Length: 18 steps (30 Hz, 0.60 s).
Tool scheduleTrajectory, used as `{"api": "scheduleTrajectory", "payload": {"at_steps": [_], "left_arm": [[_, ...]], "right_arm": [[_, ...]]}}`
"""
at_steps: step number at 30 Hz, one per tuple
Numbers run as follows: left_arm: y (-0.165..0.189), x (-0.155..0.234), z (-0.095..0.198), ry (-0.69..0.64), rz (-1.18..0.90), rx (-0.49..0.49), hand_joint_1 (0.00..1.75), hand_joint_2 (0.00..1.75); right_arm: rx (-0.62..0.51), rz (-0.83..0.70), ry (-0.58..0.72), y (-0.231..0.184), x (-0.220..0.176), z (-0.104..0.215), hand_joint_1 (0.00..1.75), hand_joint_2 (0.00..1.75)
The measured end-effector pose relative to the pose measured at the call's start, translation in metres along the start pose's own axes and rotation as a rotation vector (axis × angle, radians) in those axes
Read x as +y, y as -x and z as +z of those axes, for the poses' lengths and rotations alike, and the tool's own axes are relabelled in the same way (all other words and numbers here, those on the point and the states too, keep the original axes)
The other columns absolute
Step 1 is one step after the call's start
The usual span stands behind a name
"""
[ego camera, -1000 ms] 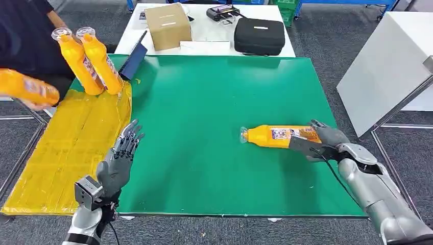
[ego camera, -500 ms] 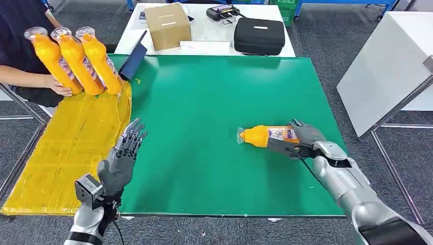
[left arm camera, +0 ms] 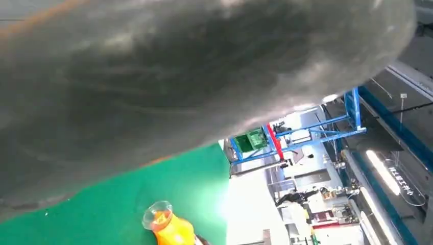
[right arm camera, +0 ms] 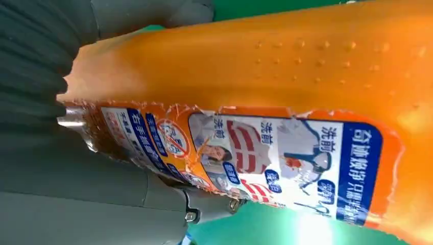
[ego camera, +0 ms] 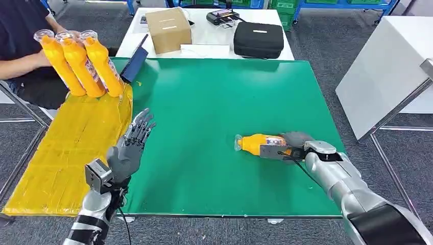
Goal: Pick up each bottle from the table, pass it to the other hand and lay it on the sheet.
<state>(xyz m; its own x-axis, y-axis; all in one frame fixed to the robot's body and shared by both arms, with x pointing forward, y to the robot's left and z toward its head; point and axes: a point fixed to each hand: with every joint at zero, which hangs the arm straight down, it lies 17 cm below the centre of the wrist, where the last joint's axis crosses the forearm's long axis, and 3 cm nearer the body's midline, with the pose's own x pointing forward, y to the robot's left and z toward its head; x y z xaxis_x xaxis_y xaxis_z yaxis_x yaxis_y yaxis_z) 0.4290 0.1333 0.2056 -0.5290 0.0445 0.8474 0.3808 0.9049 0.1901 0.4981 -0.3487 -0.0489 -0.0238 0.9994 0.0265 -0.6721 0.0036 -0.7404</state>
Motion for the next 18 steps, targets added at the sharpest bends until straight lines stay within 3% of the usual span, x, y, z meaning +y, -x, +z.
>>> {"api": "scheduleTrajectory", "payload": {"at_steps": [5, 8, 11, 15, 18], "left_arm": [[0.004, -0.001, 0.000, 0.000, 0.001, 0.008, 0.00, 0.00], [0.006, 0.000, 0.004, -0.015, 0.015, 0.022, 0.00, 0.00], [0.009, 0.001, 0.020, -0.032, 0.078, 0.057, 0.00, 0.00], [0.007, 0.005, 0.036, -0.054, 0.186, 0.077, 0.00, 0.00], [0.005, 0.007, 0.042, -0.063, 0.205, 0.081, 0.00, 0.00]], "right_arm": [[0.019, -0.024, 0.000, 0.003, 0.000, 0.000, 1.75, 1.75], [0.003, -0.132, 0.100, -0.009, -0.017, -0.003, 1.75, 1.75], [-0.114, -0.372, 0.271, -0.043, -0.048, -0.001, 1.75, 1.75], [-0.370, -0.769, 0.336, -0.104, -0.078, 0.023, 1.75, 1.75], [-0.461, -0.889, 0.381, -0.124, -0.097, 0.042, 1.75, 1.75]]}}
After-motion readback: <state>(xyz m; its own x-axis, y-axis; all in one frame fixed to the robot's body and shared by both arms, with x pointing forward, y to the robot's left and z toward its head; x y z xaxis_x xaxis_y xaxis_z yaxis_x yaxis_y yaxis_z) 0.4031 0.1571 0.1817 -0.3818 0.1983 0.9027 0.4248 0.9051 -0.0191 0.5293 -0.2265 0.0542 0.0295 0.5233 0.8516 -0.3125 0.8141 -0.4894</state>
